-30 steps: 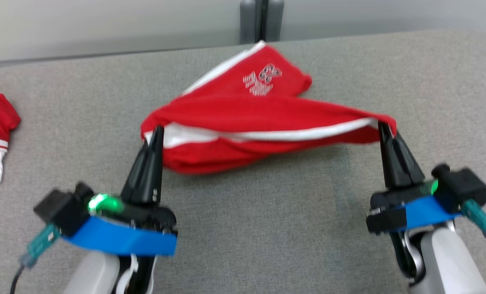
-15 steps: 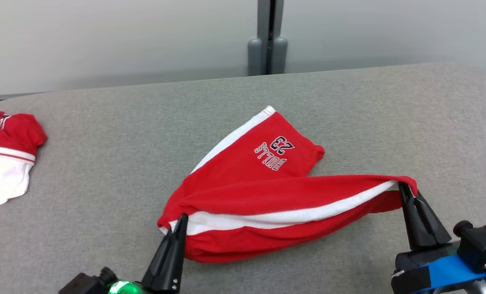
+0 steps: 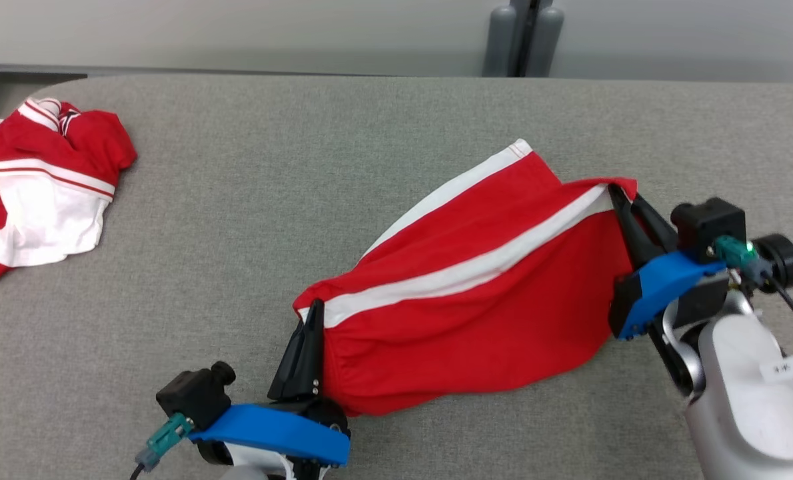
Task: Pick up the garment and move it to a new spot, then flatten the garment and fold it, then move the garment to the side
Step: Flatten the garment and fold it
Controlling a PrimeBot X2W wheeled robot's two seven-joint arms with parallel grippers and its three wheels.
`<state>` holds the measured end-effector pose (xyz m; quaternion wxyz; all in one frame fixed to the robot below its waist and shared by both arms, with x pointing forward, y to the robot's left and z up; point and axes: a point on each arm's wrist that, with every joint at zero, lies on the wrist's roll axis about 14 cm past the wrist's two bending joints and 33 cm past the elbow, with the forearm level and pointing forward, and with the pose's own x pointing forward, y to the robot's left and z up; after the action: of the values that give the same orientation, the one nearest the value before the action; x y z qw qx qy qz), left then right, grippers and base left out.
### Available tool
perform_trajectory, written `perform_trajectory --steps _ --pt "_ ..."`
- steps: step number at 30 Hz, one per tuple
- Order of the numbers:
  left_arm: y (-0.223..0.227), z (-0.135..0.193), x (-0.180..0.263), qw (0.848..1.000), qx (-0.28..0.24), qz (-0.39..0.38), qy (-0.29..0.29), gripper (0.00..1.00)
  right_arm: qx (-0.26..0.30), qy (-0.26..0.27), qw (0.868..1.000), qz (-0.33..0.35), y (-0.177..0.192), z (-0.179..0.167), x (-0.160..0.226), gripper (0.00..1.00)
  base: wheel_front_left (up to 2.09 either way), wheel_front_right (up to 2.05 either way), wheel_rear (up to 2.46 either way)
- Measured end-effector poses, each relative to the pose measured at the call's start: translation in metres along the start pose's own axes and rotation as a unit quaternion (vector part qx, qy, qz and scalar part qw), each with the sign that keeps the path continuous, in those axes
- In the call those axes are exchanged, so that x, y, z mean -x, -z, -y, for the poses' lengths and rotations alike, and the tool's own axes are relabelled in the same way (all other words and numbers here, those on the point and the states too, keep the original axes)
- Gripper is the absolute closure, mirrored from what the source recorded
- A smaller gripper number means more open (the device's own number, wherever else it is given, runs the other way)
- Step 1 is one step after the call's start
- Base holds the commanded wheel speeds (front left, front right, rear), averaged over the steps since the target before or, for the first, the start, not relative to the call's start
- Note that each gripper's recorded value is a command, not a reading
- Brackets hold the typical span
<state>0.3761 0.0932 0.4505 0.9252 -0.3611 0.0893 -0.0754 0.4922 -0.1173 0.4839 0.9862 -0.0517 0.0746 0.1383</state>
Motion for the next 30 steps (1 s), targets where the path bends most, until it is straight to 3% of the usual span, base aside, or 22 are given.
perform_trajectory --steps 12,14,16,17,18,19,22,30 --pt "0.010 -0.061 -0.030 0.995 0.012 -0.020 -0.097 1.00 0.015 -0.051 0.995 -0.081 0.030 -0.020 -0.092 1.00 0.00 0.00 0.00" --pt "0.013 -0.066 -0.030 0.994 0.020 -0.024 -0.106 1.00 0.013 -0.058 0.994 -0.092 0.036 -0.026 -0.100 0.90 0.00 0.00 0.00" --pt "0.015 -0.067 -0.030 0.993 0.027 -0.027 -0.109 1.00 -0.003 -0.063 0.993 -0.099 0.040 -0.032 -0.105 0.62 0.00 0.00 0.00" --pt "0.015 -0.066 -0.030 0.993 0.028 -0.028 -0.110 0.80 -0.001 -0.065 0.993 -0.100 0.041 -0.033 -0.108 0.35 0.00 0.00 0.00" --pt "0.016 -0.066 -0.030 0.993 0.028 -0.029 -0.109 0.50 0.002 -0.068 0.993 -0.099 0.041 -0.034 -0.110 0.00 0.00 0.00 0.00" --pt "0.016 -0.065 -0.030 0.993 0.028 -0.030 -0.109 0.00 0.004 -0.069 0.993 -0.098 0.040 -0.035 -0.112 0.00 0.00 0.00 0.00" --pt "0.018 -0.061 -0.030 0.994 0.021 -0.033 -0.104 0.00 0.007 -0.073 0.993 -0.093 0.038 -0.037 -0.115 0.00 0.00 0.00 0.00" --pt "0.012 -0.059 -0.023 0.992 -0.093 -0.045 -0.079 0.00 0.013 -0.075 0.993 -0.087 0.035 -0.036 -0.112 0.00 0.00 0.00 0.00"
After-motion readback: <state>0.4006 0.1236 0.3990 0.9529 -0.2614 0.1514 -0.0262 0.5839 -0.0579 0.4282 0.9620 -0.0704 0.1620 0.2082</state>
